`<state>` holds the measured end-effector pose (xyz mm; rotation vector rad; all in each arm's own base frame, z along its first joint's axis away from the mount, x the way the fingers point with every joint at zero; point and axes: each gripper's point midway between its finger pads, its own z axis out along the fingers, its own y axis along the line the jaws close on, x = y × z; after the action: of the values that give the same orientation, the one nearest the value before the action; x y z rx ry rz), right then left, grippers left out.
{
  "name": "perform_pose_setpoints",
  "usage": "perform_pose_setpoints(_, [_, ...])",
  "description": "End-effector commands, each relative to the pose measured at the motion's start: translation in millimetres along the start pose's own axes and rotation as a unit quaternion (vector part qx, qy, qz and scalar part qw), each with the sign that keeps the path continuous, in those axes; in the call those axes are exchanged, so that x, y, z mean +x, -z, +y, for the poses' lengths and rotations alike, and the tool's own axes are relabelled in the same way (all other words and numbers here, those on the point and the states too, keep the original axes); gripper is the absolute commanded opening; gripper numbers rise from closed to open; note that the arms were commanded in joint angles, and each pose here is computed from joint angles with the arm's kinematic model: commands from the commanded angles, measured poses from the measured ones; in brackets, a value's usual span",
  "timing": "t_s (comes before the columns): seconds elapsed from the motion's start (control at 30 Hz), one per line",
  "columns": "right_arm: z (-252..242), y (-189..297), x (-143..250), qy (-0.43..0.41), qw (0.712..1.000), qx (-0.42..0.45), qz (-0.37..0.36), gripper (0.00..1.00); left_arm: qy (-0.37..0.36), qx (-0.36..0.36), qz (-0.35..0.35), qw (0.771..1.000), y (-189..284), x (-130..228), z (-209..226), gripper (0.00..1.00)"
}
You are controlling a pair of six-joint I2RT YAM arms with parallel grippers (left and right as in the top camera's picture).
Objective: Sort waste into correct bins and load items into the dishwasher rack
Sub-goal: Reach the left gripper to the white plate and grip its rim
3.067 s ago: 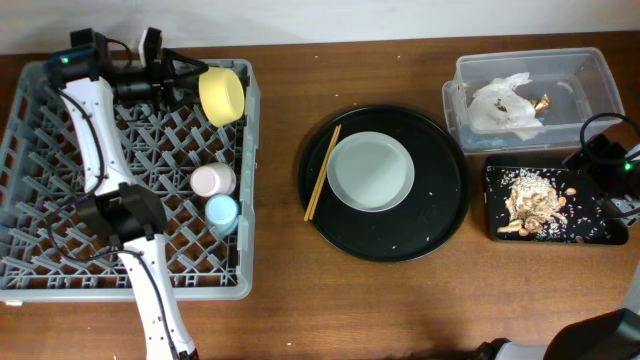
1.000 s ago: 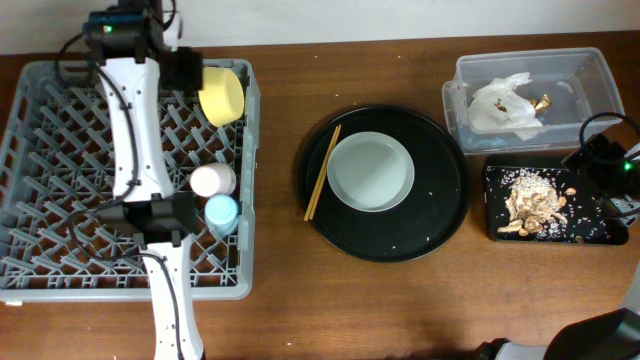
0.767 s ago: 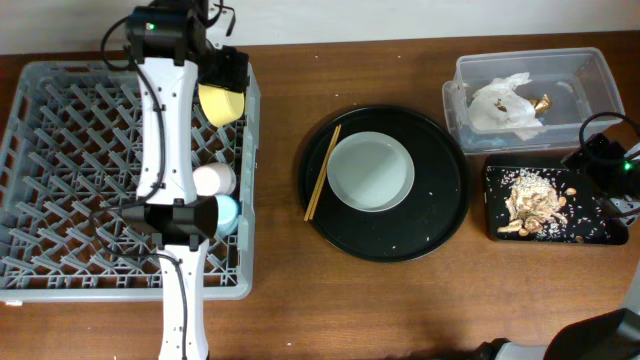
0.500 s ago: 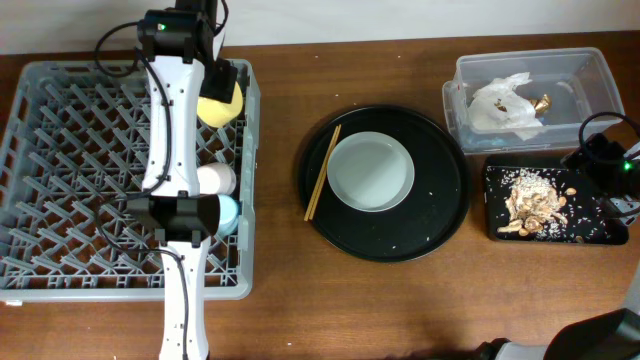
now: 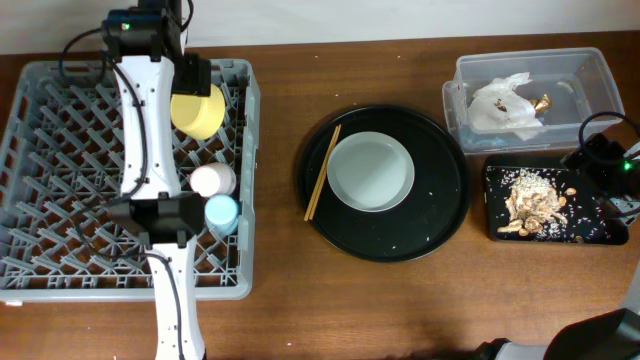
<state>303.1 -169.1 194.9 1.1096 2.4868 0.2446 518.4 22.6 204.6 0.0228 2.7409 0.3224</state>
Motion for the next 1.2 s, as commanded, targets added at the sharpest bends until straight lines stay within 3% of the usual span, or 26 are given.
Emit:
perform_pose_setpoints(0.0, [0,-3,2,0.003,1.0,-0.004,0.006,0.93,0.023,0.037,-0.164,0.986,159,-11,8,0.99])
perform_pose_setpoints(0.1, [3,-3,3,0.005,1.0,-0.012,0.008,0.93,0.002,0.098,-0.227,0.969,226,-1,-15,0.99])
perform_pose_setpoints(0.2, [3,-3,3,0.005,1.0,-0.012,0.01,0.93,-0.064,0.173,-0.219,0.958,235,7,-72,0.97])
perform_pose_setpoints(0.33, [4,-3,4,0.004,1.0,-0.014,0.01,0.94,-0.163,0.2,-0.073,0.963,171,49,-155,0.84])
perform_pose_setpoints(0.43, [7,-3,4,0.005,1.0,-0.024,0.012,0.93,-0.261,0.21,-0.006,0.942,119,86,-223,0.81])
perform_pose_setpoints(0.53, [7,-3,4,0.008,1.0,-0.024,0.013,0.93,-0.375,0.224,-0.007,0.9,77,127,-302,0.8])
perform_pose_setpoints(0.63, [7,-3,5,0.008,1.0,-0.024,0.013,0.93,-0.471,0.216,-0.027,0.855,55,166,-350,0.8])
perform_pose_setpoints(0.73, [7,-3,6,0.007,1.0,-0.024,0.016,0.94,-0.523,0.198,-0.052,0.827,42,197,-384,0.8])
perform_pose_setpoints(0.8, [7,-3,6,0.007,1.0,-0.024,0.016,0.94,-0.531,0.201,-0.062,0.821,38,206,-396,0.8])
perform_pose_setpoints(1.17, [5,-3,14,0.012,0.999,-0.02,0.032,0.95,-0.527,0.206,-0.082,0.821,35,203,-405,0.79])
